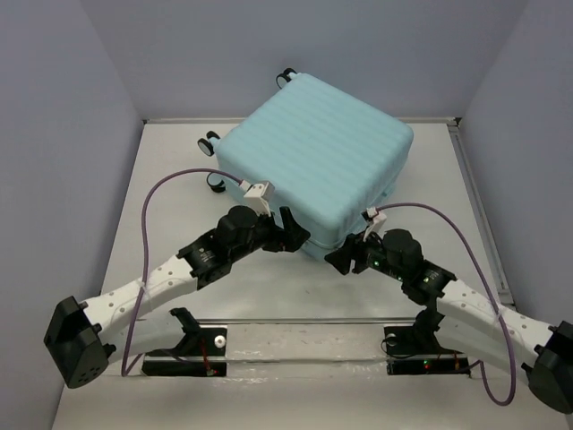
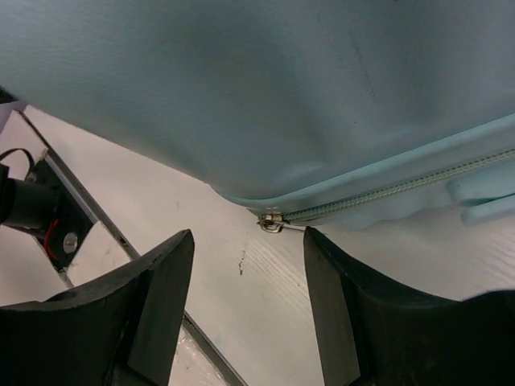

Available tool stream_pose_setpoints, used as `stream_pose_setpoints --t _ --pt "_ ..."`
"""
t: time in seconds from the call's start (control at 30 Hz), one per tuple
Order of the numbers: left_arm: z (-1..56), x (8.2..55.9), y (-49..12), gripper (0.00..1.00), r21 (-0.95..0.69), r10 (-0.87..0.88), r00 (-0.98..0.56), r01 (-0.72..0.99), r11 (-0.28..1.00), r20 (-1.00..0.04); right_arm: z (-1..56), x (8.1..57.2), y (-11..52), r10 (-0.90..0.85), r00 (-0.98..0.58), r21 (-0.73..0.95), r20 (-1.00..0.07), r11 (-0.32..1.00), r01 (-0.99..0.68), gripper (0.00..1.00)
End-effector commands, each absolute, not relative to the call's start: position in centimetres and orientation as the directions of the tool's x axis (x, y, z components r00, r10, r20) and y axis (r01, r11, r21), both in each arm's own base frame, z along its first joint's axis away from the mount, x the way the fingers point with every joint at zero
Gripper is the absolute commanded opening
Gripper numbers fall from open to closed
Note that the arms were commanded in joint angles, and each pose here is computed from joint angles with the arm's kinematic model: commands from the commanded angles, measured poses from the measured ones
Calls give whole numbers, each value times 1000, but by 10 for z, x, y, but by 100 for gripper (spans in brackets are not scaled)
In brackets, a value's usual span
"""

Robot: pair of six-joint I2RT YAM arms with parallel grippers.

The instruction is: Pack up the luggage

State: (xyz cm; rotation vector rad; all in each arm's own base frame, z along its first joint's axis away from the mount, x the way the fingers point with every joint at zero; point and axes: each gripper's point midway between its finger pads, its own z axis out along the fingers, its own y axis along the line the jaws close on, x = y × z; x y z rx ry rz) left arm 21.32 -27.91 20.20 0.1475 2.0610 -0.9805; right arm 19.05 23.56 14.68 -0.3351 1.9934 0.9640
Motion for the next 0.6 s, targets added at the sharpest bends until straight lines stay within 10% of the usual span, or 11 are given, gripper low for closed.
stream_pose_setpoints --t 0.0,0.57 --pt "236 224 -296 92 -605 -273 -591 483 633 -759 146 212 243 143 -506 444 -851 710 -546 63" --pt "235 231 -309 88 -598 -251 -600 492 632 -759 149 234 236 246 -383 397 -890 834 -385 43"
